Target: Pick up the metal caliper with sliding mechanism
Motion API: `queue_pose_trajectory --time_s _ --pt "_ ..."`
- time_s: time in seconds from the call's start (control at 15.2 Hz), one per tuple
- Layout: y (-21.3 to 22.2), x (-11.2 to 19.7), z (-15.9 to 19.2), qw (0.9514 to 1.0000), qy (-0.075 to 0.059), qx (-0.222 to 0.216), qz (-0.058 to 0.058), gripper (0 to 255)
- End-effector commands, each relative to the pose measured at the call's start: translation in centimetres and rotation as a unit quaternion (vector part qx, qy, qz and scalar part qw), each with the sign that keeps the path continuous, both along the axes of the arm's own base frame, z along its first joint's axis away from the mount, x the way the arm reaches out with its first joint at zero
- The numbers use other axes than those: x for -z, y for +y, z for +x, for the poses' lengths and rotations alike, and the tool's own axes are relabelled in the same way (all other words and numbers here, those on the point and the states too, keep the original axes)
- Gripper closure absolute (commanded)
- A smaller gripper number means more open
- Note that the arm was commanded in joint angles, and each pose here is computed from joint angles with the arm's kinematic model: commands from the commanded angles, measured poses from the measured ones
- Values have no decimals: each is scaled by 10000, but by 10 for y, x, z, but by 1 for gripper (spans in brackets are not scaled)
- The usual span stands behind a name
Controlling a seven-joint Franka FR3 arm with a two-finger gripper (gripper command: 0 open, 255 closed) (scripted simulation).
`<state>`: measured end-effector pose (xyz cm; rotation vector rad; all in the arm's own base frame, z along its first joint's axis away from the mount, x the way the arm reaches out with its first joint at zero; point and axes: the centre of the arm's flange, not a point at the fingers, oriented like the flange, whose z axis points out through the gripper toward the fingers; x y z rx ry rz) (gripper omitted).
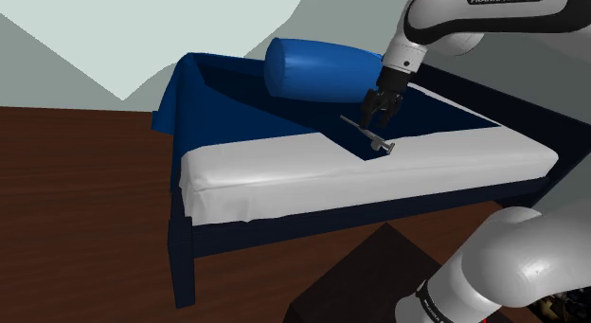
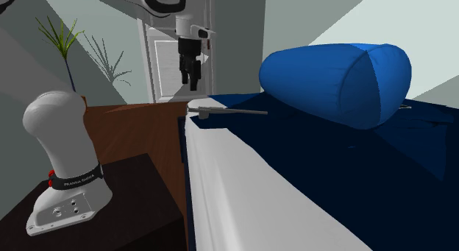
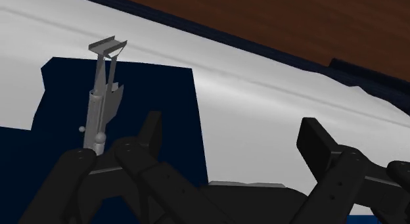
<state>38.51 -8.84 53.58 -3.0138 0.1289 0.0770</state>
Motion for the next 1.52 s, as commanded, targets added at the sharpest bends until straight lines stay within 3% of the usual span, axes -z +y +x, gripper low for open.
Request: queue_pose_trajectory --time_s 0.0,0.33,0.66,1.32,1.39,1.45 --pt "-22 7 19 9997 67 233 5 0" --pt "-76 21 59 9965 228 799 28 0" --pt "-135 36 92 9899 389 1362 50 0" --pt "-135 76 92 9899 389 1362 50 0" --pt "-135 76 92 9899 389 1362 50 255" --pt "-135 76 92 9899 389 1362 50 255"
